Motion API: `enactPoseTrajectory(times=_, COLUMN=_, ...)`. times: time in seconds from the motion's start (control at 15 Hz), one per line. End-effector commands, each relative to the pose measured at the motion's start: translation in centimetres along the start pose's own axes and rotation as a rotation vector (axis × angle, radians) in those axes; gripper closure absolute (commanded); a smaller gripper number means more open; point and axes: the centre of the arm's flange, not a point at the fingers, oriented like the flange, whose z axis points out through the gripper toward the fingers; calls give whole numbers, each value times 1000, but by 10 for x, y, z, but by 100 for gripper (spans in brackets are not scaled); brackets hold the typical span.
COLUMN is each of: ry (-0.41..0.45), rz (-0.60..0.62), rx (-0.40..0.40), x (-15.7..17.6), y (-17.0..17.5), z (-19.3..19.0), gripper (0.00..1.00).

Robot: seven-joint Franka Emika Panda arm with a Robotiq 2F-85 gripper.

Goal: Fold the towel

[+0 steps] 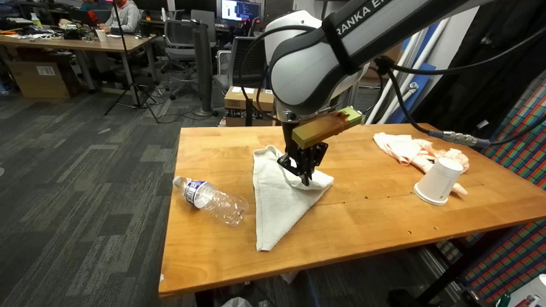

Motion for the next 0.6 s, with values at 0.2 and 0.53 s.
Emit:
enactPoseTrajectory(times=0.2, ry=68, rz=34, rx=7, x=-21, y=0, z=-27, gripper=96)
enactPoseTrajectory(times=0.53, ry=61, rz=45, rx=33, x=-29, y=-18, z=-28, gripper=96)
